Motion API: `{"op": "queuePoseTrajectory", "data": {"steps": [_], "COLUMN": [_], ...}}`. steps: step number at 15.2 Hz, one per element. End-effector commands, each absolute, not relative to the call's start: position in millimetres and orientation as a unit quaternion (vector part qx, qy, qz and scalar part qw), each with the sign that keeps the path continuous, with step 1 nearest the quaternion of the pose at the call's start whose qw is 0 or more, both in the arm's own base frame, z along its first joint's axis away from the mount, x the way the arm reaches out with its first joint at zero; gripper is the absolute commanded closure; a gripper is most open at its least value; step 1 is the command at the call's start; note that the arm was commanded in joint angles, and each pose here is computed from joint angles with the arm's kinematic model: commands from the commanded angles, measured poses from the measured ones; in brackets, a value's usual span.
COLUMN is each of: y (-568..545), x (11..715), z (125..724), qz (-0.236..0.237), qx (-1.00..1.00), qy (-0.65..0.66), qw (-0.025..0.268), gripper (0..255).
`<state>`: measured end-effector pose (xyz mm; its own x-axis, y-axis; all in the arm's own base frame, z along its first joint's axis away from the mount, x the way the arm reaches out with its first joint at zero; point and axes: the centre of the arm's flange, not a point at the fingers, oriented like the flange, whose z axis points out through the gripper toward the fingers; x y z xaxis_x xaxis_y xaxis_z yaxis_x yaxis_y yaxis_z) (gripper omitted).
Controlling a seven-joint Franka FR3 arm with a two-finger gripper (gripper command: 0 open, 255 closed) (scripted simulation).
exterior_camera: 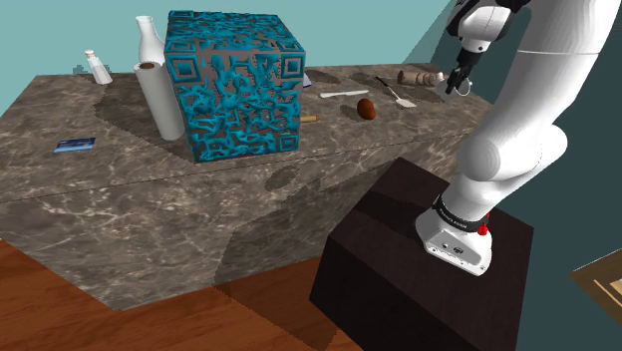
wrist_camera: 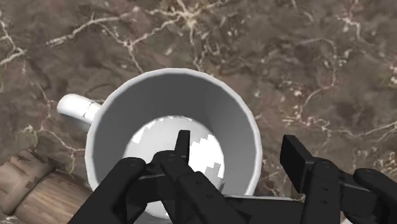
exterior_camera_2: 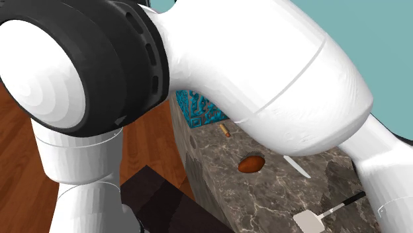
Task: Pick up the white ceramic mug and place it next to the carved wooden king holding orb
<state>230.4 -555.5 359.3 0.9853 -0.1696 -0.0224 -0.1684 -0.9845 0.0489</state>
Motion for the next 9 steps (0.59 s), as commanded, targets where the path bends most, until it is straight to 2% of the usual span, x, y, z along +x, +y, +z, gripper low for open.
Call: {"op": "queuePoseTrajectory", "data": {"steps": [1, 4, 9], "y": [-555, -555, -553], "x": [231, 230, 232], "z": [358, 359, 409], "qz": [-0.014, -0.014, -0.014], "qx": [0.996, 0.996, 0.996], "qy": [-0.085, -0.085, -0.085], "qw": [0.023, 0.023, 0.023], "gripper": [0, 0, 0]}}
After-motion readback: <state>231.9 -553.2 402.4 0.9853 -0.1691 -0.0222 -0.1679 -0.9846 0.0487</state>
